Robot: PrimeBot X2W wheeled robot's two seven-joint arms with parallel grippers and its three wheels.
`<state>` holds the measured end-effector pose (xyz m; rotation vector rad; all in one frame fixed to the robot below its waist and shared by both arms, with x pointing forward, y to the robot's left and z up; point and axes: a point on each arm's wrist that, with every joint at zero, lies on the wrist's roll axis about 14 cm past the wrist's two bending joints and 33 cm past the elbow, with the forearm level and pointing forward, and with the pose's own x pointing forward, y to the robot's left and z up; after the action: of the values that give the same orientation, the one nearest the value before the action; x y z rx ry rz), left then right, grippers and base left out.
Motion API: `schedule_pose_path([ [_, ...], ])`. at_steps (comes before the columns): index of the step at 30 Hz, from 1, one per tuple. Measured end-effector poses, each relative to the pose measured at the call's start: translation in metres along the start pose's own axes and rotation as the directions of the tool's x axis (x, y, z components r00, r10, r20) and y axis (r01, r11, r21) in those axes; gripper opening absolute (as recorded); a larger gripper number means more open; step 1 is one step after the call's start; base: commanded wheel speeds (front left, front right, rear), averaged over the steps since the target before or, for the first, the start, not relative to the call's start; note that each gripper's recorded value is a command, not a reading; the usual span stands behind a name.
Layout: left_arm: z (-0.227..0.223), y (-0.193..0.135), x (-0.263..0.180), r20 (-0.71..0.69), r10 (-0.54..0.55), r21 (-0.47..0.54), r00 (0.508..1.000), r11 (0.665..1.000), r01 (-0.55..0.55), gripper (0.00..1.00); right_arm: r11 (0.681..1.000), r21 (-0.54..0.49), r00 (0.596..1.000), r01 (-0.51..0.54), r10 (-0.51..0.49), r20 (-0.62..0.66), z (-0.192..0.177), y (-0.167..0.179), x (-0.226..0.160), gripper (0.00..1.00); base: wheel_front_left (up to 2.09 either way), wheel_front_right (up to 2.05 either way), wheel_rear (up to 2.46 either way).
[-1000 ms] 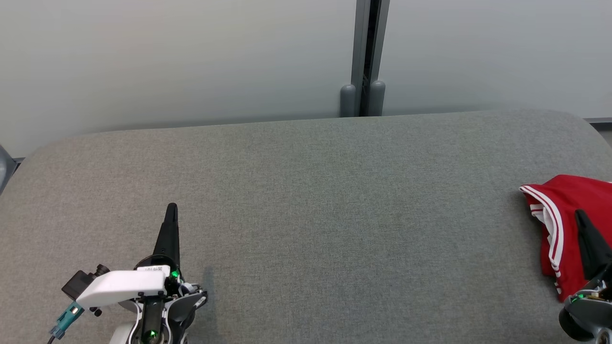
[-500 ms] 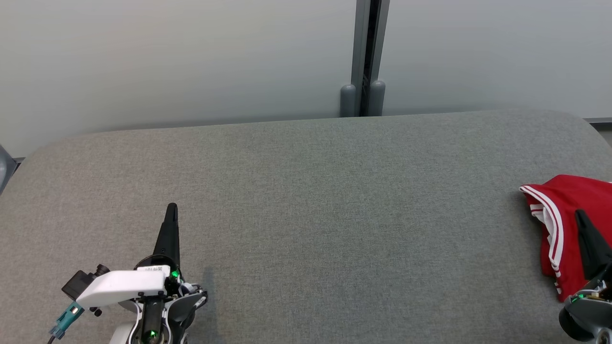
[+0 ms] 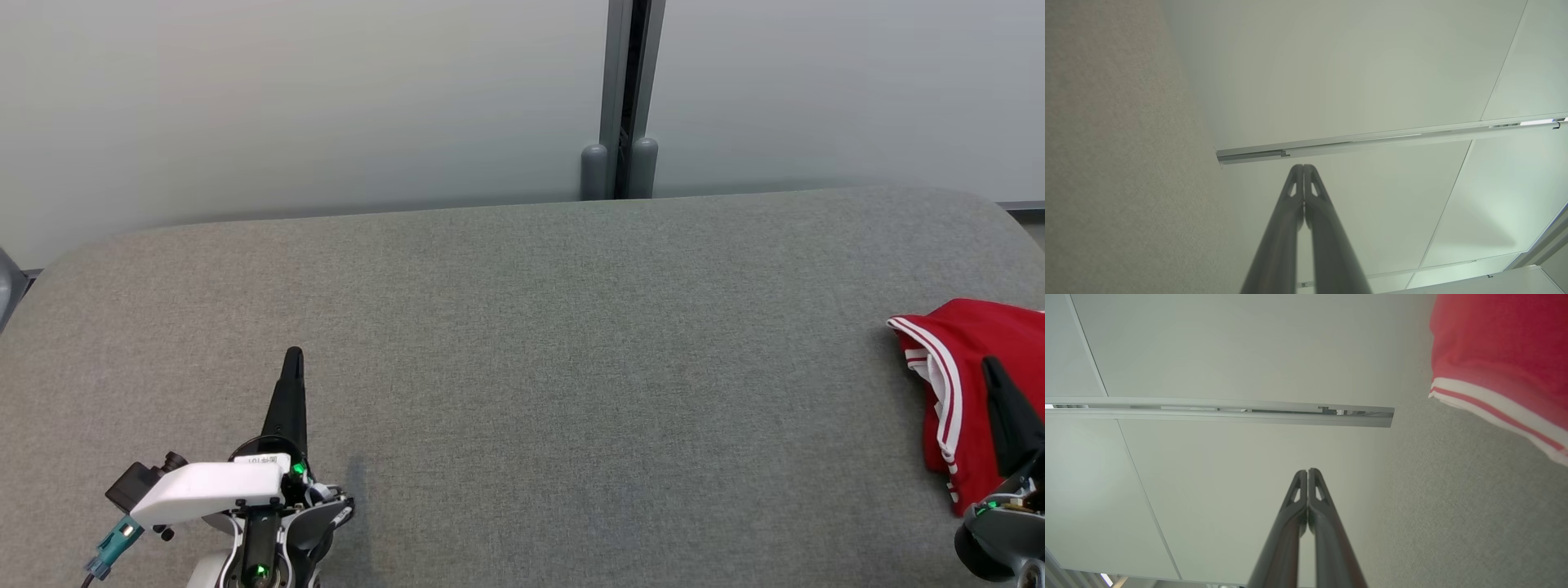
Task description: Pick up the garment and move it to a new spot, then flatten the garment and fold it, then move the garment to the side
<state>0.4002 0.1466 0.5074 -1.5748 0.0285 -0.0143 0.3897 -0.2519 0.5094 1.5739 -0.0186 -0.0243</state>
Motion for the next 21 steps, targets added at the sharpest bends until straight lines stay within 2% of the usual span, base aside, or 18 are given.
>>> schedule_pose_path([
  [21, 0.0000, 0.0000, 0.0000, 0.000, 0.000, 0.000, 1.000, 1.000, 0.000, 0.00, 1.000, 0.001, 1.000, 0.000, 0.000, 0.000, 0.0002, -0.0001, -0.0001, 0.00, 0.00, 0.00, 0.00],
])
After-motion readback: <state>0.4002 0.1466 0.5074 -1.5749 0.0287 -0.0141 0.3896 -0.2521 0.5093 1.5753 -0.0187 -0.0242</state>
